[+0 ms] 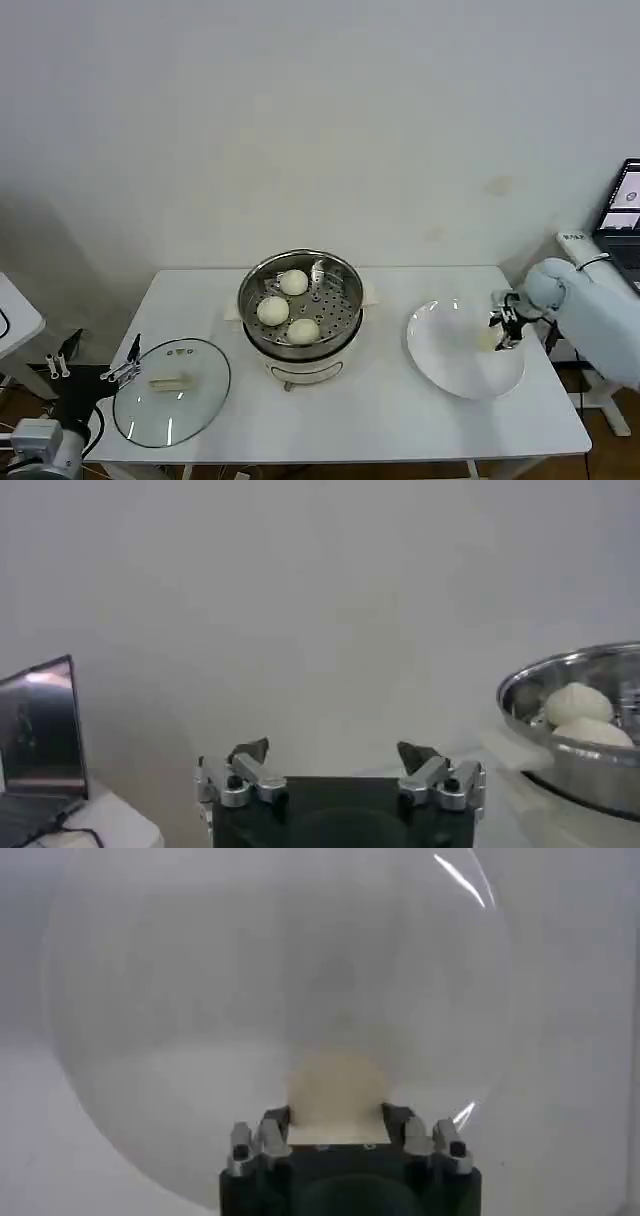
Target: Take steamed baozi put them in steamer then cover it.
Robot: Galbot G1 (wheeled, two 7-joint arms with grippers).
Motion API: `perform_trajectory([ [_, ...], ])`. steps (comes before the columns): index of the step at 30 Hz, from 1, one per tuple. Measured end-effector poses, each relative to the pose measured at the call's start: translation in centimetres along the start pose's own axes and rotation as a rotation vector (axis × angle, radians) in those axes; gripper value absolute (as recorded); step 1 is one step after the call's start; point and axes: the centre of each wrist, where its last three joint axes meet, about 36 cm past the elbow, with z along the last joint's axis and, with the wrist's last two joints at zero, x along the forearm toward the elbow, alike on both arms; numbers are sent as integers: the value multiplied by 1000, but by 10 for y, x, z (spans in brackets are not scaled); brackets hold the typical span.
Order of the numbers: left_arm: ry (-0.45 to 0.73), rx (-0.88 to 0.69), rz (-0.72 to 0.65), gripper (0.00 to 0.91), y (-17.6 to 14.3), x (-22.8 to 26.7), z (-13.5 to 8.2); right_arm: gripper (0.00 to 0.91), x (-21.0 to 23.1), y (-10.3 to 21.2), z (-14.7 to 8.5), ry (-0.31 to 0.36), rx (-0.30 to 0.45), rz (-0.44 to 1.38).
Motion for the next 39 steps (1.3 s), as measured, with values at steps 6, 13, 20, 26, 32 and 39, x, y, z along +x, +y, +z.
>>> perform_trajectory([
  [6, -5, -6, -3, 907, 2, 0, -2, 635, 26, -11, 1, -6, 2, 29],
  [13, -13, -16, 0, 907, 2, 0, -5, 635, 83, -33, -24, -47, 36, 94],
  [20, -18, -17, -3, 907, 2, -1, -6, 645, 151, -57, -79, -106, 108, 175],
  [26, -18, -18, -9, 907, 3, -1, -6, 645, 197, -64, -147, -173, 194, 211],
  [32, -27, -19, -16, 907, 1, 1, -9, 645, 213, -61, -214, -226, 260, 201],
  [39, -32, -19, -24, 907, 1, 3, -10, 645, 210, -50, -289, -274, 295, 163],
])
